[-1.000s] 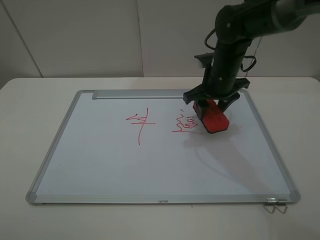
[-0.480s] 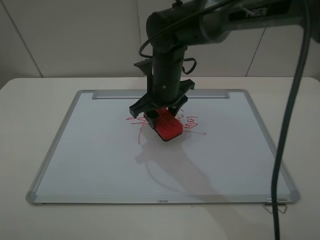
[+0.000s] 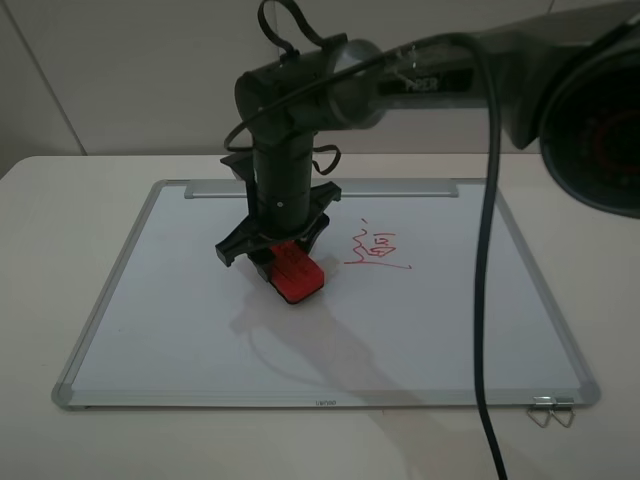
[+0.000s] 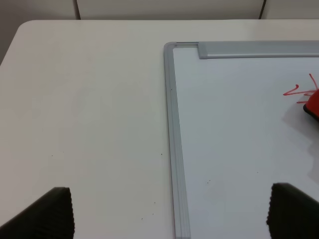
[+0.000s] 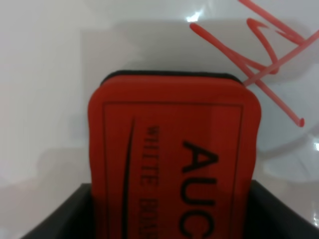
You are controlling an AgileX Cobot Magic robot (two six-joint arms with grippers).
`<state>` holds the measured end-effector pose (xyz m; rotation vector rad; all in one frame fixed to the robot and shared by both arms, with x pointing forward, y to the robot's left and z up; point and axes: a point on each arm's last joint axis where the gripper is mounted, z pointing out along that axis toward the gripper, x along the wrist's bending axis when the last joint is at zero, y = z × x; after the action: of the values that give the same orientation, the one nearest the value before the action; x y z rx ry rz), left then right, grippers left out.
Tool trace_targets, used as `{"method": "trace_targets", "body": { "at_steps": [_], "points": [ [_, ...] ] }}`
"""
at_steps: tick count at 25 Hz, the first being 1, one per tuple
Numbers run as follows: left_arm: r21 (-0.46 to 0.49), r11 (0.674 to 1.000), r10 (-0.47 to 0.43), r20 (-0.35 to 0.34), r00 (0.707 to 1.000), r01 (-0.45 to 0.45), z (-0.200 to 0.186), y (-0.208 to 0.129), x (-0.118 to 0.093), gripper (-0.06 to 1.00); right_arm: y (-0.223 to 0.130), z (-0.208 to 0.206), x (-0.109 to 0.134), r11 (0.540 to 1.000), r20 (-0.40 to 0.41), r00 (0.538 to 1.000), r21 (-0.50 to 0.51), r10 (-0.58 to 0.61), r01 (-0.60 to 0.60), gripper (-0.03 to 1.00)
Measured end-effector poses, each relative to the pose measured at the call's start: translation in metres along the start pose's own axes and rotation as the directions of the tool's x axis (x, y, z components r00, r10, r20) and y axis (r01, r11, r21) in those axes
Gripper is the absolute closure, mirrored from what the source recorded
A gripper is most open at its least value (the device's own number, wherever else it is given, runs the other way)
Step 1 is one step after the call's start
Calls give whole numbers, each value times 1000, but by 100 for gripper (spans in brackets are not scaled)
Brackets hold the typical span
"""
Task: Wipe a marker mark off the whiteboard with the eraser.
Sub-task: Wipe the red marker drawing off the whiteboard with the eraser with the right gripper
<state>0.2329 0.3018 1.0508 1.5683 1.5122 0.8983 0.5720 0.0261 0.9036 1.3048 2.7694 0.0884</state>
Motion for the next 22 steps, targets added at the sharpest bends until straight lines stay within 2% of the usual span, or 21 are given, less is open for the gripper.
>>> {"method": "trace_targets", "body": {
  "at_steps": [5, 16, 22],
  "points": [
    [0, 1000, 0, 0, 1000, 0, 0, 0, 0, 17, -2, 17, 2, 999, 1, 1000, 37, 4, -5, 47],
    [0, 1000, 0, 0, 1000, 0, 0, 0, 0, 17, 1, 27, 7, 999, 1, 1000, 33, -2, 2, 47],
    [0, 1000, 0, 0, 1000, 0, 0, 0, 0, 17, 10, 31, 0, 999, -17, 1000, -49, 22, -23, 47]
  ]
}}
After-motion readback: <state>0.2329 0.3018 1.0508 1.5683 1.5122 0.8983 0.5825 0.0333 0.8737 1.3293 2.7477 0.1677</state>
